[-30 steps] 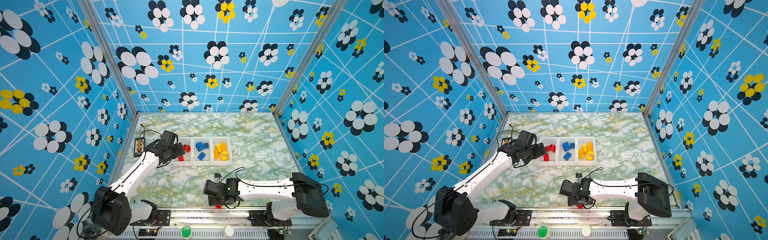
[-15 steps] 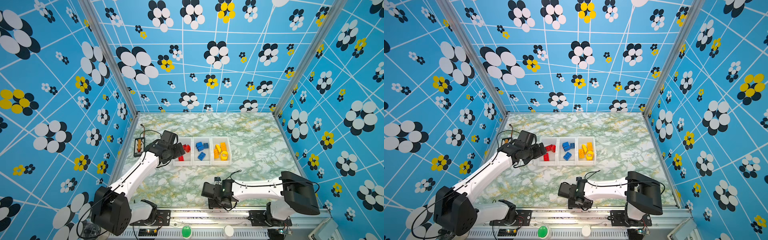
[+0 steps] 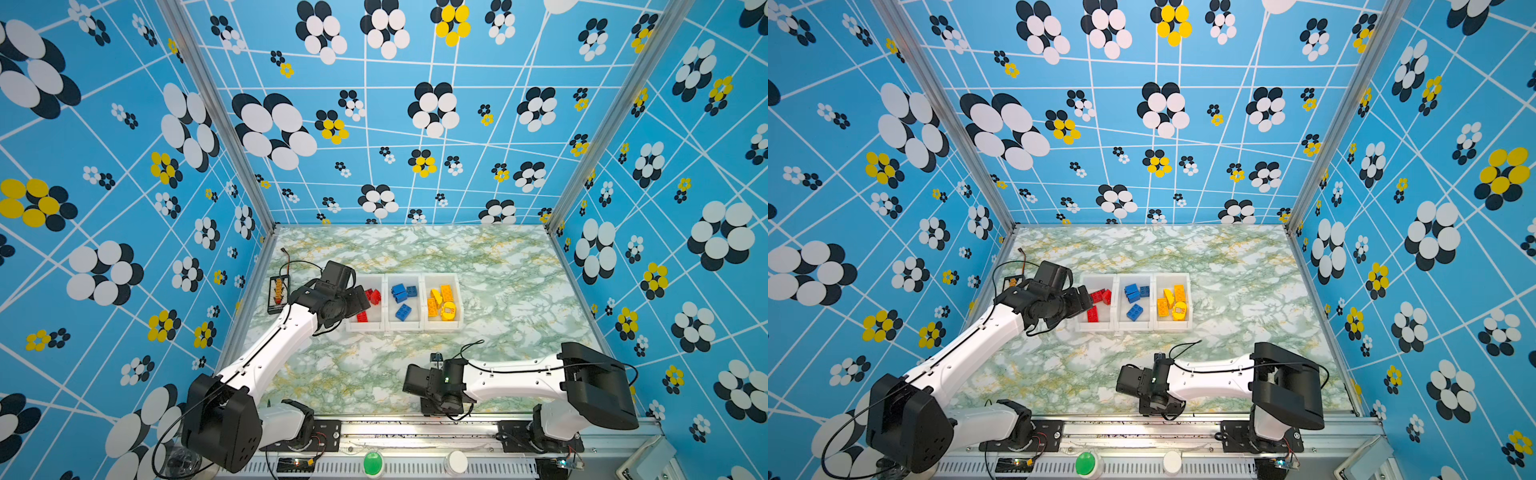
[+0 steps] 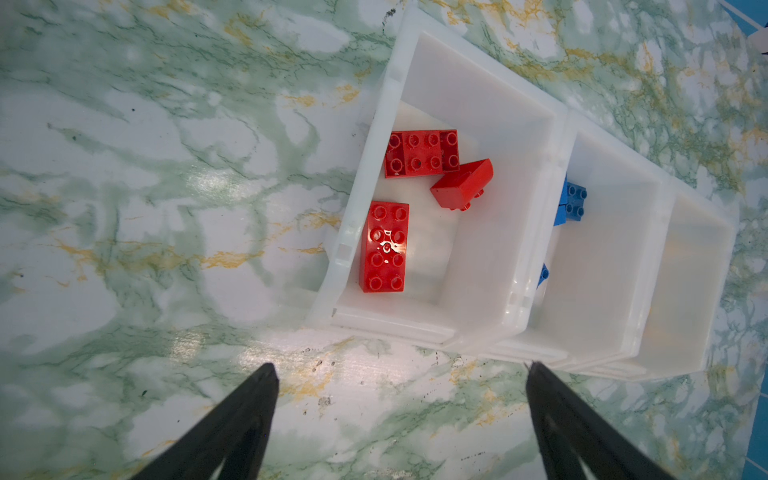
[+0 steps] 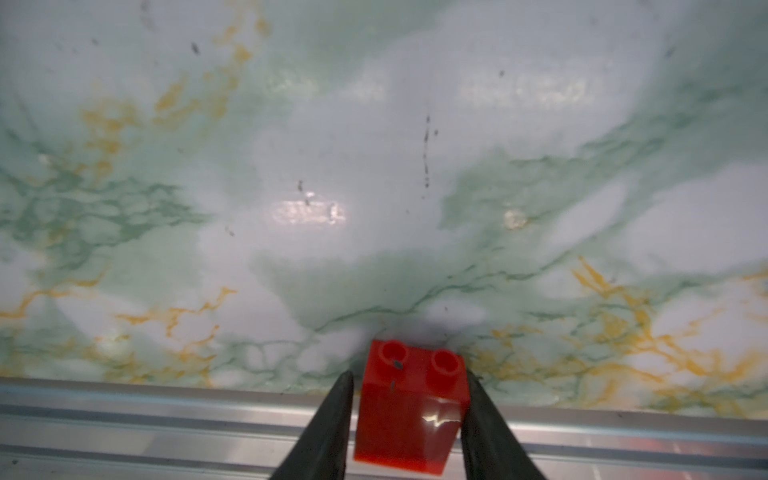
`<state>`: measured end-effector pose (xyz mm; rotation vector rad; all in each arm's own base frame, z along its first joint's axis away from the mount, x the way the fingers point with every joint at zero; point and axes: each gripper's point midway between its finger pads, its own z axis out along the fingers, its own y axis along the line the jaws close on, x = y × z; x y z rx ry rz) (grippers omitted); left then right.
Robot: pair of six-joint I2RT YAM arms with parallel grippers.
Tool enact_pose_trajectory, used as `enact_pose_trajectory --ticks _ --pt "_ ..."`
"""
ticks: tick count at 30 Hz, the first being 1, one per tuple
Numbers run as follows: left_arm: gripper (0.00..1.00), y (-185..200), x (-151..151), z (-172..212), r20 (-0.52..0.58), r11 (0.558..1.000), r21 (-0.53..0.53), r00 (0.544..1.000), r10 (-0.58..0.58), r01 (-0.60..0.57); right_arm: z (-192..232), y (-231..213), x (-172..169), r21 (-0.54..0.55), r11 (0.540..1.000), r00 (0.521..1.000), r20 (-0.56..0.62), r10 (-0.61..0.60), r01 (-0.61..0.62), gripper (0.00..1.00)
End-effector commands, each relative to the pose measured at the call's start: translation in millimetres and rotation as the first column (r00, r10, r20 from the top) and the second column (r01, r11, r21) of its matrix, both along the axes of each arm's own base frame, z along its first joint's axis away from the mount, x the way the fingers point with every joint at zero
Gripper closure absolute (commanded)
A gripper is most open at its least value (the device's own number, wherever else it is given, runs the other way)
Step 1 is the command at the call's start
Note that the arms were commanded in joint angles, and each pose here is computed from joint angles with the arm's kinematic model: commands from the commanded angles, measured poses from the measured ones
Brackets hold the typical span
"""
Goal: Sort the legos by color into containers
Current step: 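Close the right gripper on the small red brick and lift it, then carry the small red brick over the red bin and open the right gripper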
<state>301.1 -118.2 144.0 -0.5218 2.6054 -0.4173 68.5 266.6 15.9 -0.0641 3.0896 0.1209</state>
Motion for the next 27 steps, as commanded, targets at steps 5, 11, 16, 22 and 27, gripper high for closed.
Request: enact_pose_trajectory --ticks 5,11,16,22,27 --pt "0.05 7.6 -7.2 -2.3 -0.013 1.000 0.004 1.000 0.004 -0.004 8.3 -1.0 17.5 -0.032 0.999 0.998 0.046 0.032 -0.031 0.68" --pt "0.05 14.7 -9.6 -1.2 -0.018 1.000 0.009 1.000 0.017 -0.017 40.9 13.3 50.6 -0.017 0.993 0.987 0.106 0.121 -0.120 0.70" --pt "0.04 26.1 -13.1 -1.5 -0.021 0.999 0.009 0.999 0.043 -0.043 69.1 32.9 83.4 0.034 0.984 0.973 0.162 0.167 -0.174 0.70" --pt "0.04 36.5 -16.2 -5.5 -0.034 0.998 0.003 0.997 0.070 -0.070 98.9 64.0 126.0 0.083 0.967 0.949 0.229 0.216 -0.240 0.71" --pt "0.03 42.3 -17.5 -8.2 -0.043 0.997 -0.001 0.996 0.082 -0.082 117.7 91.0 164.4 0.104 0.950 0.926 0.277 0.257 -0.295 0.71"
